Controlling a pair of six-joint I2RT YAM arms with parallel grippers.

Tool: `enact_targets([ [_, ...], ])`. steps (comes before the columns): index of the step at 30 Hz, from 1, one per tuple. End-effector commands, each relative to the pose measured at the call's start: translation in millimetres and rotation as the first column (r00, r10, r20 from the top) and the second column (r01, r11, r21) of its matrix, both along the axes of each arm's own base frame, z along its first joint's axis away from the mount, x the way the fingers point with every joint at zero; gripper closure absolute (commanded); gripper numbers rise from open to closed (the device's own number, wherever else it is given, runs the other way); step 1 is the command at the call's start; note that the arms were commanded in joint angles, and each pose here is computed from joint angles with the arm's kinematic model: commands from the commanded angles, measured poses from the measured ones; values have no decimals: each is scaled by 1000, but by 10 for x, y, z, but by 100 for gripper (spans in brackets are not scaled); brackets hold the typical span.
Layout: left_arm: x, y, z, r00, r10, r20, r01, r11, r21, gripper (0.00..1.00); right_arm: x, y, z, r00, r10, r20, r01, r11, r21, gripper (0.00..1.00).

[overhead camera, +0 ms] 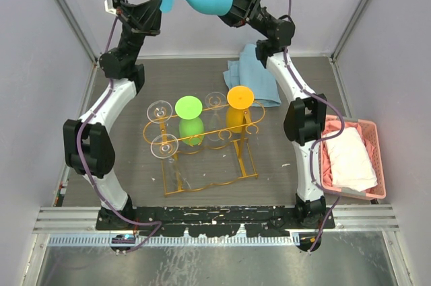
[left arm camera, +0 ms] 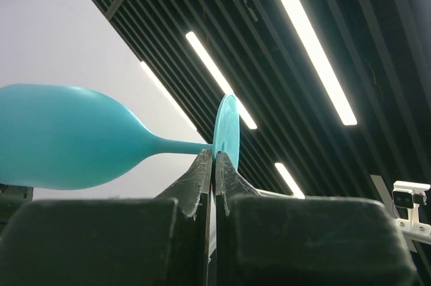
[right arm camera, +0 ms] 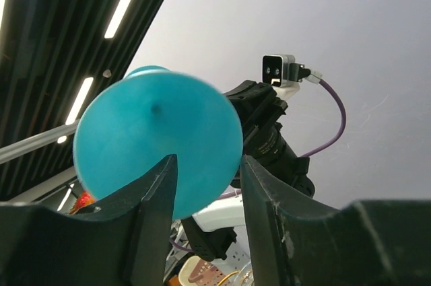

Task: Place the wine glass upside down on the wine glass rack
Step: Turn the wine glass upside down at the wine rack.

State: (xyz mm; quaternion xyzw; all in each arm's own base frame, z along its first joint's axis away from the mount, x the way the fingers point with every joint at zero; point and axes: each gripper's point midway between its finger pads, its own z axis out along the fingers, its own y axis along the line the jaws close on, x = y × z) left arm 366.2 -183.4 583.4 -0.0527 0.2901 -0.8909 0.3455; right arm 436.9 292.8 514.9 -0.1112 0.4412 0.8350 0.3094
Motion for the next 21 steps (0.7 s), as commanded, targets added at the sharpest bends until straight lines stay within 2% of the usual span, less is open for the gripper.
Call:
enact_targets([
  [1, -475, 280, 453, 963, -268, 12, 266, 951, -155, 100, -236, -195, 297, 994, -25, 106, 20, 999, 49, 51],
  [13, -526, 316, 559, 969, -237, 65, 245, 956, -163, 100, -178, -573, 348, 988, -107, 116, 104, 994, 25, 47],
  [21, -690, 238, 561, 971, -224, 88, 232, 968, -93, 100, -196, -1173, 480, 947, -281, 157, 285, 959, 0, 46],
])
